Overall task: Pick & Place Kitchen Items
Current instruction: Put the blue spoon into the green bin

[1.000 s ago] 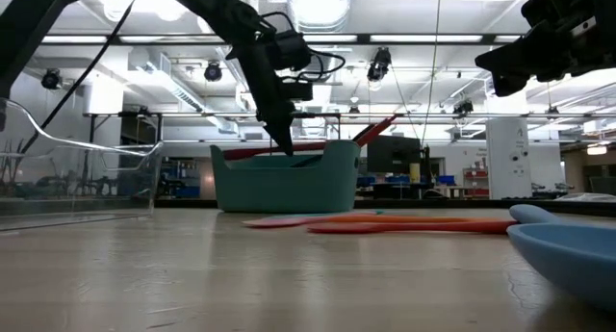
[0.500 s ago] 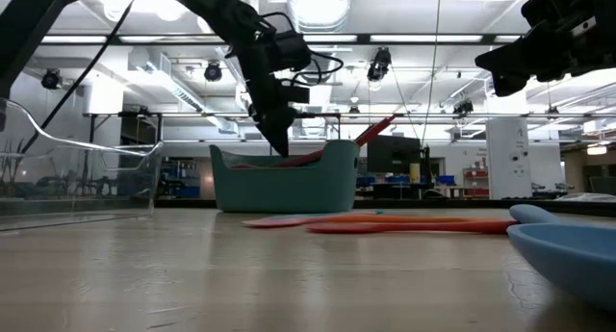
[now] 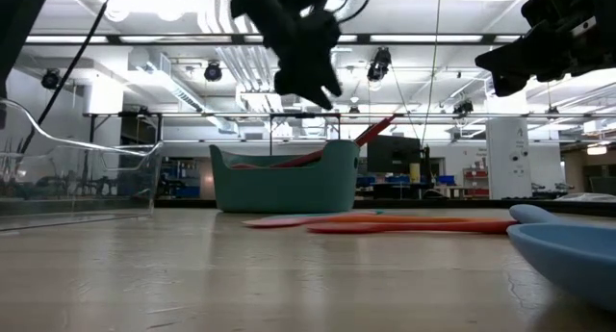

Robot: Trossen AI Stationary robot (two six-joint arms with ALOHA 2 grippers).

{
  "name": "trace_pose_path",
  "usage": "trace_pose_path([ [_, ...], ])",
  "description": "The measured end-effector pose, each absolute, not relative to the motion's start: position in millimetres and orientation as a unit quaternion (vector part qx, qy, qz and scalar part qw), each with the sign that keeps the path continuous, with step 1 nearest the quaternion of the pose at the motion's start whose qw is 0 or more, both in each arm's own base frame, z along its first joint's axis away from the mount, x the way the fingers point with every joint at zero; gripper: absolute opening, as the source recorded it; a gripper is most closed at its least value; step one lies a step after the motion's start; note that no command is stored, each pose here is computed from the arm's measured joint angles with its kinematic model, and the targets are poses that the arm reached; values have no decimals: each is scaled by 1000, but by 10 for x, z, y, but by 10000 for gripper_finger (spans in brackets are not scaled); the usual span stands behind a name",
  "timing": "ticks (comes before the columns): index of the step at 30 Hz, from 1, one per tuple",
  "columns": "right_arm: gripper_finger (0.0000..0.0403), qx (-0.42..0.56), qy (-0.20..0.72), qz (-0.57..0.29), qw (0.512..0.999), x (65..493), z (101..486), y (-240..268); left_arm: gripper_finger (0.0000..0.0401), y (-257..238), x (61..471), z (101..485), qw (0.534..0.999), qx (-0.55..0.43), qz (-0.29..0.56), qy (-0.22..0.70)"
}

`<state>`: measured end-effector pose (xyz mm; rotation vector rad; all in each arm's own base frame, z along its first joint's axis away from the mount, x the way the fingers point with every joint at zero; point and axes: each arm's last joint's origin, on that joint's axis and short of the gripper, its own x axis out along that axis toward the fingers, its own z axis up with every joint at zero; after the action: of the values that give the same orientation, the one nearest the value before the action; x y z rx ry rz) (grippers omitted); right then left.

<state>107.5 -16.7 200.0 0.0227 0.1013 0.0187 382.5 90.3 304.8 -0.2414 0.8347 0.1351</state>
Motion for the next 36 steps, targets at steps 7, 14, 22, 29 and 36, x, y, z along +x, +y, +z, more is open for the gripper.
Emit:
trace_pose_path([
  [7, 8, 11, 50, 9, 999, 1075, 2001, -167, 298, -32, 4071, 2980, 921, -75, 77, 376],
  [14, 9, 11, 51, 9, 999, 1075, 2000, -167, 320, -773, 4256, 2766, 937, -84, 98, 323],
  [22, 8, 11, 51, 9, 999, 1075, 1999, -167, 317, -1207, 4495, 2339, 951, -88, 104, 277],
  [29, 8, 12, 51, 9, 999, 1076, 1999, -167, 317, -1399, 4664, 1942, 955, -118, 93, 256],
  [36, 8, 11, 51, 9, 999, 1075, 1999, -167, 317, -1517, 4825, 1609, 954, -169, 56, 242],
])
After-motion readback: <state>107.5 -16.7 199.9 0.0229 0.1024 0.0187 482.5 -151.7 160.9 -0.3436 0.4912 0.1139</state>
